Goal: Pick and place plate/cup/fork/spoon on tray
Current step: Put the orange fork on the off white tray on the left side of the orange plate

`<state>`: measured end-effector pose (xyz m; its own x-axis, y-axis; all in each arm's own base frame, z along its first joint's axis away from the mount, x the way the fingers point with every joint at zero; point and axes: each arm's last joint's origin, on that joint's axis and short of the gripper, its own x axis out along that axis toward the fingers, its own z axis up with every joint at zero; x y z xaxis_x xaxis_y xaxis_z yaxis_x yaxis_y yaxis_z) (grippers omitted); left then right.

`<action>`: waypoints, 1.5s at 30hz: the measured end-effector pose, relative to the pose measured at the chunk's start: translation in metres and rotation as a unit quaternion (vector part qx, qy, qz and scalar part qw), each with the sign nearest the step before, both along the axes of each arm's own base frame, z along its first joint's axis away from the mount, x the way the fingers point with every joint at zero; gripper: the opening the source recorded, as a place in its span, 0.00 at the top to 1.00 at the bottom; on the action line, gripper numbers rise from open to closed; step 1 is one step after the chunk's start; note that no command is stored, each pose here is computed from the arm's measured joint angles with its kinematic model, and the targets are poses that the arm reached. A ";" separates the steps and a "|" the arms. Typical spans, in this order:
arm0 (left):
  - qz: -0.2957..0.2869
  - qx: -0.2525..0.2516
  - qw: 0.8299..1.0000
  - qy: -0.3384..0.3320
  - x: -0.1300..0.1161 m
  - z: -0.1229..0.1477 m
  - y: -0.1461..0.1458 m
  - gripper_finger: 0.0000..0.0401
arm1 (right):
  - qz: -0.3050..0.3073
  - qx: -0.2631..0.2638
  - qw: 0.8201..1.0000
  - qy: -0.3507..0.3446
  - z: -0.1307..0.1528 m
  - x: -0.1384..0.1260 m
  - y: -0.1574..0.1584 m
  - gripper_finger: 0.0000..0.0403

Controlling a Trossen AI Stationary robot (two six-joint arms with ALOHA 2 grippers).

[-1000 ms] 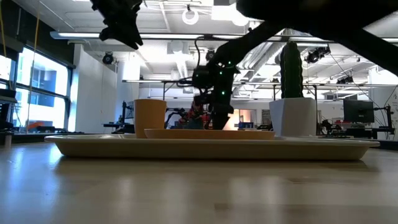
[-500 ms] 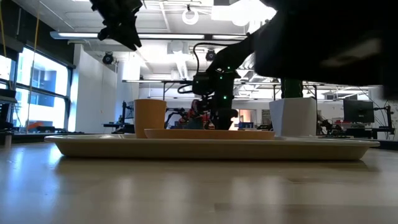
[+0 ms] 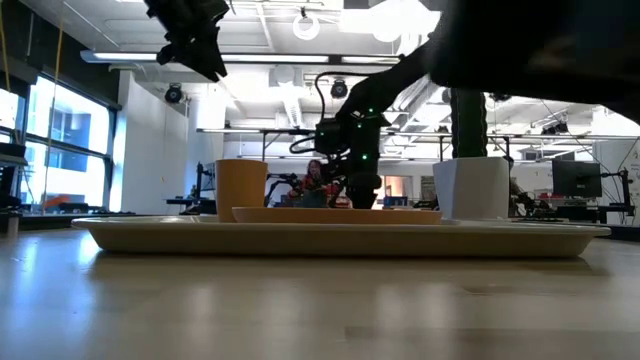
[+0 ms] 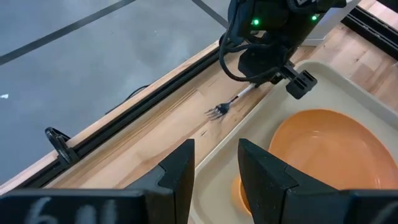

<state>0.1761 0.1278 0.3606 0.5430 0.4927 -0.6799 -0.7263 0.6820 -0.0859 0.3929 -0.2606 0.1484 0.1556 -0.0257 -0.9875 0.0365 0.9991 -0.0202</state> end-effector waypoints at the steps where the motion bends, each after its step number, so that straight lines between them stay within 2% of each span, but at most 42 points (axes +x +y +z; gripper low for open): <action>1: -0.001 0.002 1.000 0.002 0.000 0.000 0.000 0.72 | 0.000 -0.009 1.000 -0.016 0.001 0.003 -0.002 0.80; 4: -0.002 0.006 1.000 0.005 0.000 0.000 0.002 0.72 | 0.003 -0.019 0.999 -0.035 -0.001 0.008 -0.002 0.76; 9: 0.006 0.004 1.000 0.010 0.003 -0.004 0.009 0.72 | 0.007 -0.020 0.999 -0.038 -0.002 0.009 -0.001 0.76; 13: 0.003 0.002 1.000 0.026 0.007 -0.010 0.016 0.72 | 0.007 -0.010 0.999 -0.031 -0.002 0.007 -0.001 0.82; 18: 0.004 -0.007 0.999 0.034 0.012 -0.016 0.021 0.72 | -0.003 0.008 1.000 -0.009 -0.002 0.000 -0.001 0.97; 26: 0.004 -0.011 0.999 0.040 0.016 -0.020 0.024 0.72 | -0.080 0.037 0.996 0.008 0.003 -0.016 -0.012 0.99; 32: 0.004 -0.012 0.999 0.039 0.016 -0.020 0.025 0.72 | -0.137 0.064 0.988 -0.043 0.033 -0.026 -0.019 1.00; 35: 0.006 -0.014 0.999 0.037 0.016 -0.020 0.024 0.72 | -0.153 0.077 0.984 -0.040 0.039 -0.029 -0.016 1.00; 41: 0.009 -0.016 0.999 0.035 0.016 -0.020 0.024 0.72 | -0.198 0.073 0.976 -0.060 0.067 -0.035 -0.011 1.00; 45: 0.009 -0.016 0.999 0.035 0.016 -0.020 0.024 0.72 | -0.217 0.042 0.971 -0.093 0.081 -0.035 -0.015 1.00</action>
<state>0.1924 0.1518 0.3407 0.4852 0.4786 -0.7318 -0.7433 0.6665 -0.0569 0.3578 -0.2753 0.2290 0.3231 -0.0490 -0.9451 0.4496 0.8867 0.1078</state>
